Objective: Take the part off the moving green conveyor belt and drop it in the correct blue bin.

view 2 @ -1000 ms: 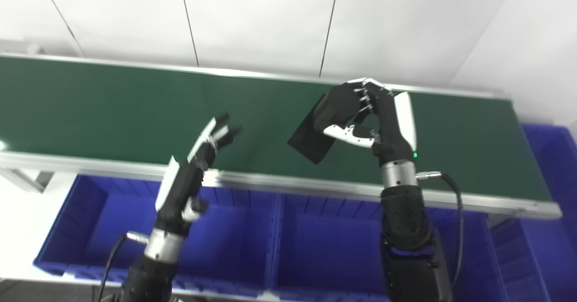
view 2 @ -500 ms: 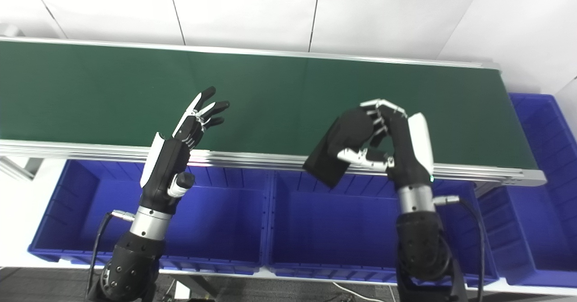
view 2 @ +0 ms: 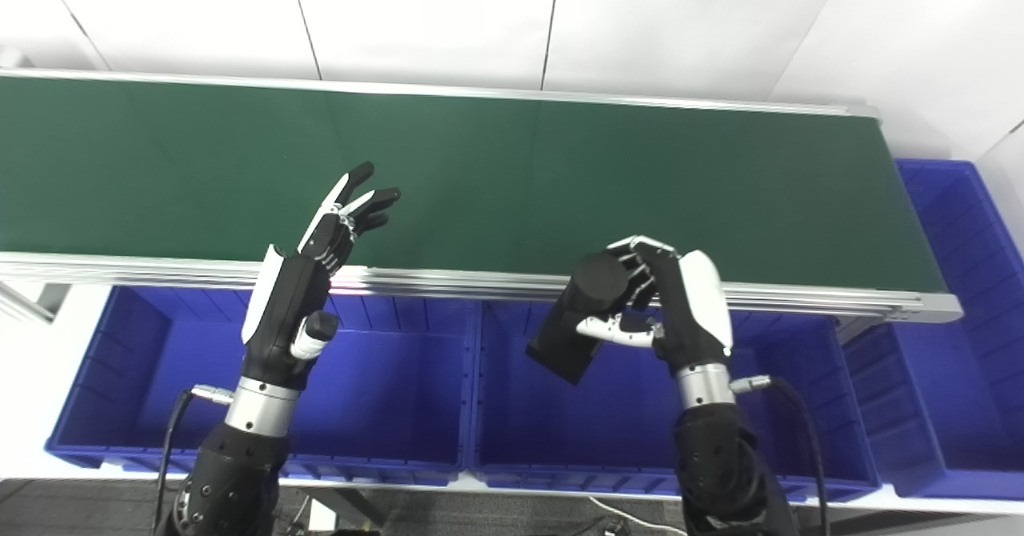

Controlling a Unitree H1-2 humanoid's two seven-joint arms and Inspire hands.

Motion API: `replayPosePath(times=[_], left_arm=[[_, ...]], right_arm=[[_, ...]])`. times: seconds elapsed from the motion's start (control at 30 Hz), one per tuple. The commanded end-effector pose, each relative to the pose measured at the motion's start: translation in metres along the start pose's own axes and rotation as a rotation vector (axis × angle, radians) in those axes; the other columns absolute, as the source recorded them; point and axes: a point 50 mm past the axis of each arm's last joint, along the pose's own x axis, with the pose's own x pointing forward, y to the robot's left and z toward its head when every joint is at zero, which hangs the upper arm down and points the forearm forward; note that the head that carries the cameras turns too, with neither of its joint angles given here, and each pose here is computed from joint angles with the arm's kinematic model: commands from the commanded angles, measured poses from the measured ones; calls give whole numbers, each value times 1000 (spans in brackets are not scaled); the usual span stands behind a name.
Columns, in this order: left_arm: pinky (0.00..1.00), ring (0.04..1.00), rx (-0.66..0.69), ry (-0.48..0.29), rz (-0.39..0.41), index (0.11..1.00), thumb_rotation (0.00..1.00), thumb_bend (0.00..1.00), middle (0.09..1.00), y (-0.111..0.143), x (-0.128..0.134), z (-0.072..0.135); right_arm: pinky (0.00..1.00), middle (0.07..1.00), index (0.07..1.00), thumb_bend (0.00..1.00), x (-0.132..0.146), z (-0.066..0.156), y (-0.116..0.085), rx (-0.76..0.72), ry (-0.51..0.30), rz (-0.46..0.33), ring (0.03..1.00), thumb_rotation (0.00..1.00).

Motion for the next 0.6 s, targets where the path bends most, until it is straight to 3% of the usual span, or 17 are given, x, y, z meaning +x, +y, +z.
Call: replayPosePath(times=[0.0,0.27,0.57], left_arm=[[887,875,11,-62,-8,948,1000,799,853,1,4,8],[903,879,14,-59,-15,948,1000,802,858,1,3,5],[905,887,1,-54,-16,948,1000,808,861,1,2,4]], right_arm=[[287,454,539,511,0,0,6,-10,-68,-11,368,0],[259,442,541,511,2,-29,36,-108,-61,59,363,0],[269,449,545,509,2,-42,44,-128,-11,97,356,0]])
